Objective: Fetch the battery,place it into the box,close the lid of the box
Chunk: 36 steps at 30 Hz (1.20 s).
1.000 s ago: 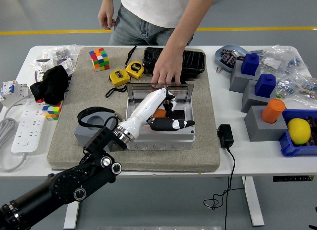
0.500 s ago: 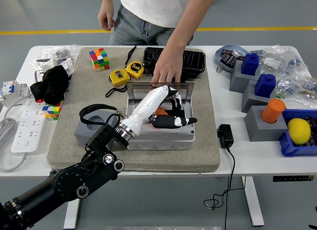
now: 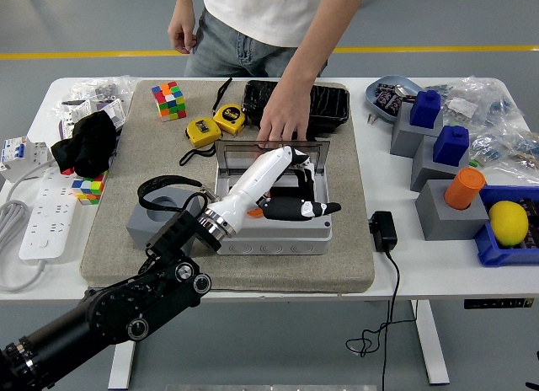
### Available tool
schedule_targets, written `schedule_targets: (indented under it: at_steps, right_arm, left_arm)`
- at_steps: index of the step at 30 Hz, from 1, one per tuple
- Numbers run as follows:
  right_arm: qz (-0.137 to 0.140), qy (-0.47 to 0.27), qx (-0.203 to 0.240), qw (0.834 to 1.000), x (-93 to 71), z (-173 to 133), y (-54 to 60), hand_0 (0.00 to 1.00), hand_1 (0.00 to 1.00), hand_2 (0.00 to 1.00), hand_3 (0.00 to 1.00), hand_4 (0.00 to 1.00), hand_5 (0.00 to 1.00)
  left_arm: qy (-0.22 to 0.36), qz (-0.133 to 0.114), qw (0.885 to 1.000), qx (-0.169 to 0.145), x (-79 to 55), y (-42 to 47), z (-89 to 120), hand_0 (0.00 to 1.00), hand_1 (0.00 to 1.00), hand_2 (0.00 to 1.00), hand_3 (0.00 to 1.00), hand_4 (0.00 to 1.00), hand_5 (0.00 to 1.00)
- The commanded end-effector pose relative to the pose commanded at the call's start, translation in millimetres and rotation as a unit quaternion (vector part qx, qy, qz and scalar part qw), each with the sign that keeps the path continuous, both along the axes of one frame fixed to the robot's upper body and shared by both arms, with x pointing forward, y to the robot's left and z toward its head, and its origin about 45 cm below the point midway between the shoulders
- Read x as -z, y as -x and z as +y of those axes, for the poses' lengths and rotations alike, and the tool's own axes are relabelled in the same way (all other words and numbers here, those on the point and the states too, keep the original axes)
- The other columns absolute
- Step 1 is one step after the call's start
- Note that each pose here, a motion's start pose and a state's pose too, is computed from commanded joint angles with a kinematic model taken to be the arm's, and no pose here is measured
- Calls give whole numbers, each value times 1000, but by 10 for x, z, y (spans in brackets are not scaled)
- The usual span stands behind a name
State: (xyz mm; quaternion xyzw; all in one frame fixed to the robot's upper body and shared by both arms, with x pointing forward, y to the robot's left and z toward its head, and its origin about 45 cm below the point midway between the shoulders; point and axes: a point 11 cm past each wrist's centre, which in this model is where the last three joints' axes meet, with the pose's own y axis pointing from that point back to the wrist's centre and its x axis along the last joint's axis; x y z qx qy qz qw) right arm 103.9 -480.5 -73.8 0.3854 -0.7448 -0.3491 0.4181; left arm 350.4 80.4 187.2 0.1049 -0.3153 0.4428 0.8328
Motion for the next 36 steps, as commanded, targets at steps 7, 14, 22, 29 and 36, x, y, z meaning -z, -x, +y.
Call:
schedule_targets:
  at_steps: [7, 14, 22, 29, 36]
  right_arm:
    - [2, 2, 3, 1000, 3, -17, 42, 671, 574, 574, 633, 998, 998]
    - [4, 2, 5, 1000, 11, -14, 73, 672, 573, 574, 633, 998, 998]
    - [4, 0, 5, 1000, 17, 1, 65, 670, 573, 574, 633, 998, 998]
    - [3, 0, 8, 1000, 17, 1, 64, 670, 574, 575, 633, 998, 998]
    - [3, -1, 7, 1000, 21, 13, 59, 671, 574, 574, 633, 998, 998]
  left_arm:
    - [-18, 75, 996, 46, -61, 196, -27, 442, 316, 259, 271, 998, 501]
    - [-15, 174, 979, 102, -302, 378, -8, 434, 326, 276, 292, 998, 574]
    - [85, 296, 934, 179, -431, 399, 116, 397, 328, 362, 358, 998, 627]
    - [265, 321, 896, 156, -661, 180, 355, 400, 443, 436, 419, 998, 614]
    - [461, 325, 821, 82, -775, -101, 725, 680, 767, 742, 706, 998, 585]
